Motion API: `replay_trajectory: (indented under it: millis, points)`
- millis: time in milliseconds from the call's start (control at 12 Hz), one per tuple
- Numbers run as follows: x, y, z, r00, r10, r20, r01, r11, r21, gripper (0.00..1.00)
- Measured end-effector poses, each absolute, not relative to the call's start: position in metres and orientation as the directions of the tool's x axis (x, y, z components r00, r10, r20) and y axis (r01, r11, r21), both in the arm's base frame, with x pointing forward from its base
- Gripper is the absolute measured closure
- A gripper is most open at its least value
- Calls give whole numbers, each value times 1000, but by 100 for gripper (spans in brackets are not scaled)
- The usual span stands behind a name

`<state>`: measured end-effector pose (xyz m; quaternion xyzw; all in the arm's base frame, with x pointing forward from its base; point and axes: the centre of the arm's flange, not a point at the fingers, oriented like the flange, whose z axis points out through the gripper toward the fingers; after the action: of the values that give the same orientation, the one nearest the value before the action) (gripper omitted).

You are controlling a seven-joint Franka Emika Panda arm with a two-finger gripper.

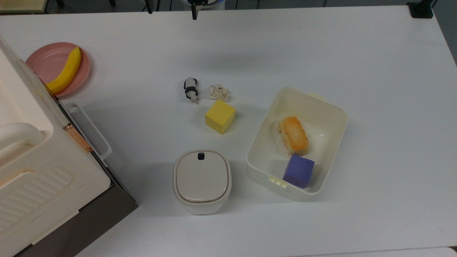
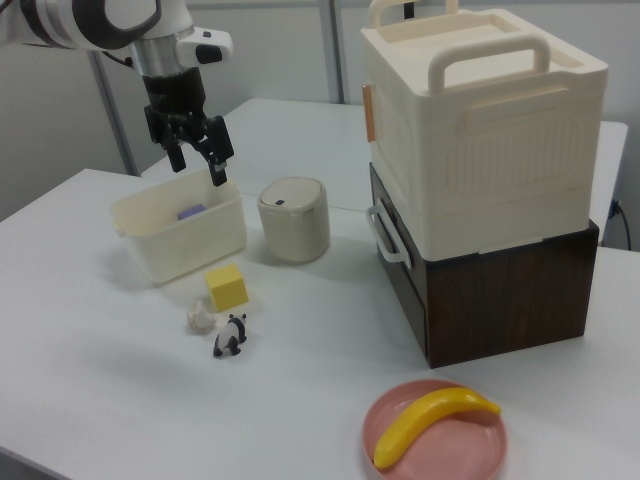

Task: Open the trash can
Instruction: 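Move the gripper over the cream trash can's lid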

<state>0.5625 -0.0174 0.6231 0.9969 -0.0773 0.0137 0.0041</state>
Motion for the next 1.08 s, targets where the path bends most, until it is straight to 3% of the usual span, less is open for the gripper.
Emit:
replay_trajectory:
  millis: [832, 998, 1081]
  points:
    - [563, -8, 622, 990, -142, 21, -141, -990, -26, 0]
    - [564, -7, 620, 991, -131, 18, -130, -991, -25, 17]
    - [565, -6, 619, 993, -117, 24, -116, -993, -25, 32]
